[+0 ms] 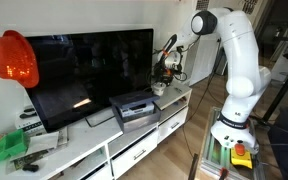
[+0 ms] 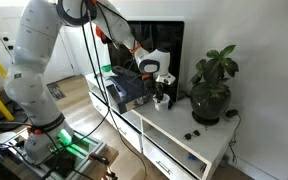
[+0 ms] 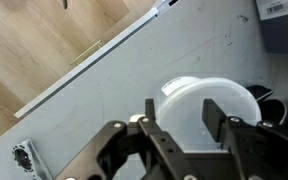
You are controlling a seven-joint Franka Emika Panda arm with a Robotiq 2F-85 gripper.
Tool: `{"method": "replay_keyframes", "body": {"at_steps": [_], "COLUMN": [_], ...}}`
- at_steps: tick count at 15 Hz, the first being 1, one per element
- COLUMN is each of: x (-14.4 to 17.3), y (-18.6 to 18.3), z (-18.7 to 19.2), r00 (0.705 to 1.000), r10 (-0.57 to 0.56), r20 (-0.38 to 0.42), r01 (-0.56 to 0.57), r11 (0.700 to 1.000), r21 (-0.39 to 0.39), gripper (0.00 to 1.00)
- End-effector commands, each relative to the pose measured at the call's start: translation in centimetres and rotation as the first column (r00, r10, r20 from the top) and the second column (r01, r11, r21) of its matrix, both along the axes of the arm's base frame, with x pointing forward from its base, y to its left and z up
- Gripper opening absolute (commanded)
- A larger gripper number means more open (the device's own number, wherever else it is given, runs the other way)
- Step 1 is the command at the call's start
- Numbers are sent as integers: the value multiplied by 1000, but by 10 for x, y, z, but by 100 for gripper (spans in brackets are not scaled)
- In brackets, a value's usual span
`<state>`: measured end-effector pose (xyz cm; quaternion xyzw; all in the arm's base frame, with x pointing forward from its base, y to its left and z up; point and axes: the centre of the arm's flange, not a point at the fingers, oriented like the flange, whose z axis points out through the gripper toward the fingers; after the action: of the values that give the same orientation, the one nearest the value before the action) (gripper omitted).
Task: Remove the lid from the plastic bowl, put it on the table, put the sunglasses inside the bowl and then cover the bowl with the plastic lid
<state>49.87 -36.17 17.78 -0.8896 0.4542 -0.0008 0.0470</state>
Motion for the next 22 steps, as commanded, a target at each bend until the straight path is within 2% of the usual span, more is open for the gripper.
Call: {"method": "replay_keyframes", "body": {"at_steps": [1,4,8,9,12,22], "x": [9,9,10,10,10,12], "y": [-8,-9,-11,-11,-13,-17], "z": [-4,-7,-8,-7,-5,12], "r00": [999,998,996,996,995,994], "r10": [-48,-64,-83,-87,-98,-113], "r20": [6,-11,-19,-21,-25,-10], "r01": [48,65,83,88,99,113], "r11": [998,997,996,995,994,993], "r21": [33,39,45,45,46,44], "gripper": [45,40,25,11,0,1]}}
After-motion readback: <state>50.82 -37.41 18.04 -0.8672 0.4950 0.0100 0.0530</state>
